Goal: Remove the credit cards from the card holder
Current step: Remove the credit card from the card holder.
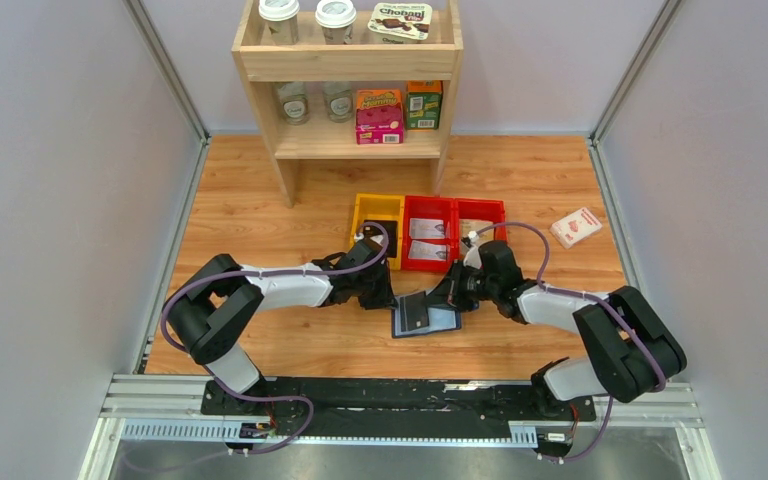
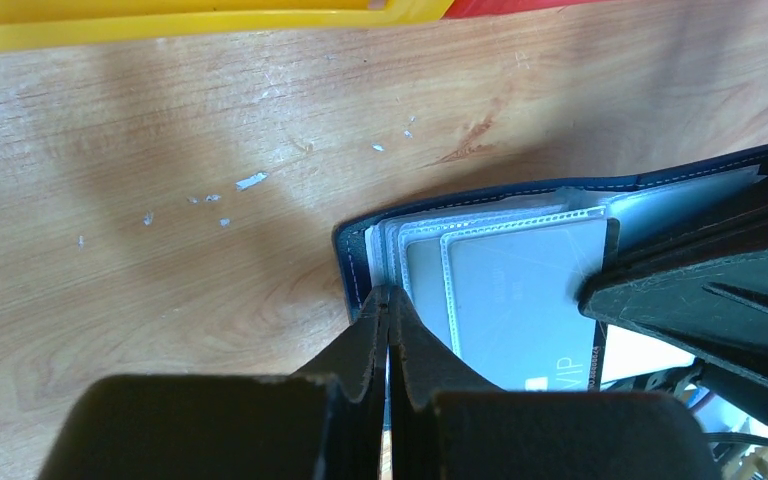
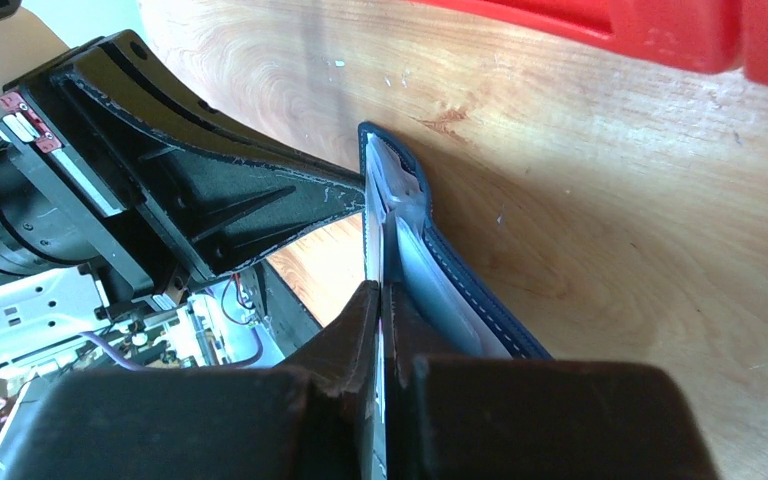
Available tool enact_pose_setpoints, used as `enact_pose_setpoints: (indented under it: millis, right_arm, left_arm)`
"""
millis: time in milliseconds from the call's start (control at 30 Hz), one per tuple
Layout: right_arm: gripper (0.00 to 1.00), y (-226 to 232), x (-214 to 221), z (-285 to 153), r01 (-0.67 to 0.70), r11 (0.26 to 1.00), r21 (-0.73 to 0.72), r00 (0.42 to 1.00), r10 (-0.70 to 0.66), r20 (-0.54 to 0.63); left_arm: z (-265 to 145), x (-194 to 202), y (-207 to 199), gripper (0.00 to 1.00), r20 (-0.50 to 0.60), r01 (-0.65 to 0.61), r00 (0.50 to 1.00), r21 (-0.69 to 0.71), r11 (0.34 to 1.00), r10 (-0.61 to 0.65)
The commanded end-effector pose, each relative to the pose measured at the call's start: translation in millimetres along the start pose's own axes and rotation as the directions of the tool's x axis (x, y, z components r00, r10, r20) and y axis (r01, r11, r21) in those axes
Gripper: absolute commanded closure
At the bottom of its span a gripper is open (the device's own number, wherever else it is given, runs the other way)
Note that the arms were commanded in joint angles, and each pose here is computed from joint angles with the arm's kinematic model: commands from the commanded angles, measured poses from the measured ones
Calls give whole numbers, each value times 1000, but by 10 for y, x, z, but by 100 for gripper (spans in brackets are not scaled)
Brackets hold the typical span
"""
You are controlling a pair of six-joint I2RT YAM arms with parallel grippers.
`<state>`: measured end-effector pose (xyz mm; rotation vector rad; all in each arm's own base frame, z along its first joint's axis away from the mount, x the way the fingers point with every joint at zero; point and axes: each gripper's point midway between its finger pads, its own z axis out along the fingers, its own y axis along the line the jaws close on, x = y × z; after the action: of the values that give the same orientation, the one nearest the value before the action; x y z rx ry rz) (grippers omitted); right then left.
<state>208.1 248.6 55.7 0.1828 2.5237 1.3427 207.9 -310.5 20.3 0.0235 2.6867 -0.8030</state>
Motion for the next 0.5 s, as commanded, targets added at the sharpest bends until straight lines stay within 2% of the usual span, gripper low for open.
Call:
enact_pose_setpoints:
  millis: [0, 233, 467]
  right_arm:
    - [94, 181, 5, -32, 22, 993, -114, 999, -25, -22]
    - [90, 216, -17, -41, 22, 991, -135, 1000, -24, -17]
    - [97, 179, -21, -14, 7, 992, -126, 1000, -9, -20]
  left_arm:
    - [55, 96, 145, 100, -23, -4, 1000, -40, 999, 3]
    - [55, 98, 141, 100, -26, -7, 1000, -39, 999, 6]
    - [53, 87, 135, 100, -24, -6, 1000, -38, 999, 5]
